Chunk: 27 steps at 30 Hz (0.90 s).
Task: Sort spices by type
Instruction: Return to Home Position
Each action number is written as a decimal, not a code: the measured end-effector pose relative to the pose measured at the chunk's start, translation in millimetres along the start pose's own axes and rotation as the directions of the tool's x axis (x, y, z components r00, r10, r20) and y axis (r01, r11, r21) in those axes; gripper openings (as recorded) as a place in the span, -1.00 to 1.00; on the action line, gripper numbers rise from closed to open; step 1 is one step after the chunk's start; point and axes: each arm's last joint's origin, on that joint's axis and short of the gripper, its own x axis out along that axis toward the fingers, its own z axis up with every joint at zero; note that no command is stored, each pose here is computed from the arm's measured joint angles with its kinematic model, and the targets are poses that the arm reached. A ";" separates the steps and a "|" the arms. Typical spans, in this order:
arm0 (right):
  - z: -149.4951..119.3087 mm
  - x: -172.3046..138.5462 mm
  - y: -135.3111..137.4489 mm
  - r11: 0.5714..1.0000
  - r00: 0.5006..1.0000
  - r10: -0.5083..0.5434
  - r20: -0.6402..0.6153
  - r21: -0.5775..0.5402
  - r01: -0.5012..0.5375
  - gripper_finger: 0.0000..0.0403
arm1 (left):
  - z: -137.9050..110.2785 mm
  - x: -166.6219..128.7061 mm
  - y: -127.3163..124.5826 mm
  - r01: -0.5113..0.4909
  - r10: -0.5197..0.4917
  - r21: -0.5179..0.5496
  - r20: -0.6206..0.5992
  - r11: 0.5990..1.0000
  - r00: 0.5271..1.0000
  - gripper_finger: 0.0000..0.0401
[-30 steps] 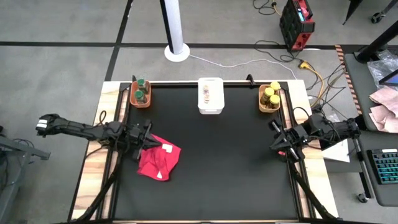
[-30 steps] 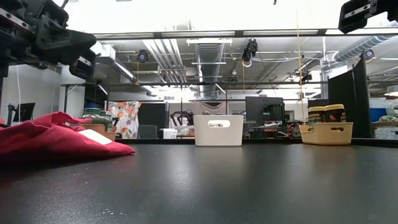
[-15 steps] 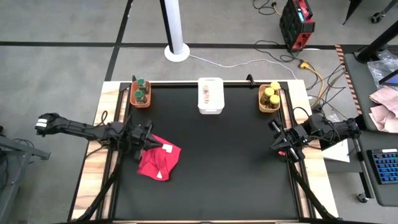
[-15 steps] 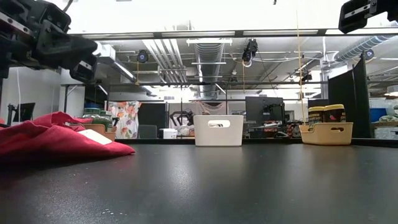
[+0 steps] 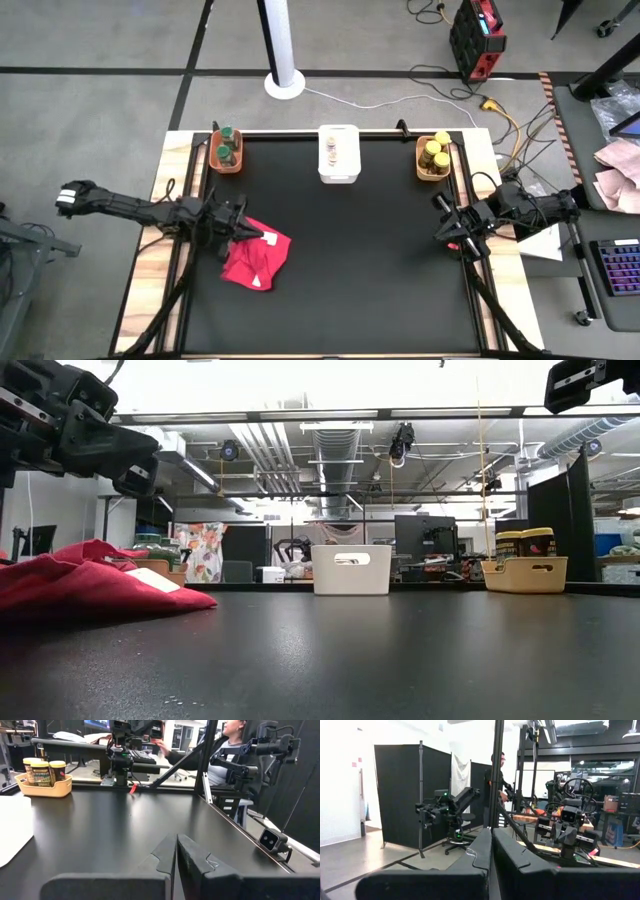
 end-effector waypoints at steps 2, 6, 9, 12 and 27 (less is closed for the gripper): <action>0.0 0.0 0.0 1.000 1.000 0.000 0.000 0.000 0.000 -0.95 | -0.6 0.4 0.2 -0.001 0.001 0.000 -0.005 1.000 1.000 -1.00; 0.0 0.0 0.0 1.000 1.000 0.000 0.000 0.000 0.000 -0.95 | -1.9 1.1 0.3 -0.002 0.002 -0.002 -0.017 1.000 1.000 -1.00; 0.0 0.0 0.0 1.000 1.000 0.000 0.000 0.000 0.000 -0.95 | -2.9 1.7 0.5 -0.003 0.003 -0.002 -0.026 1.000 1.000 -1.00; 0.0 0.0 0.0 1.000 1.000 0.000 0.000 0.000 0.000 -0.95 | -3.8 2.3 0.7 -0.004 0.004 -0.003 -0.035 1.000 0.999 -1.00; 0.0 0.0 0.0 1.000 1.000 0.000 0.000 0.000 0.000 -0.95 | -9.1 5.2 1.5 -0.010 0.009 -0.007 -0.082 1.000 0.997 -1.00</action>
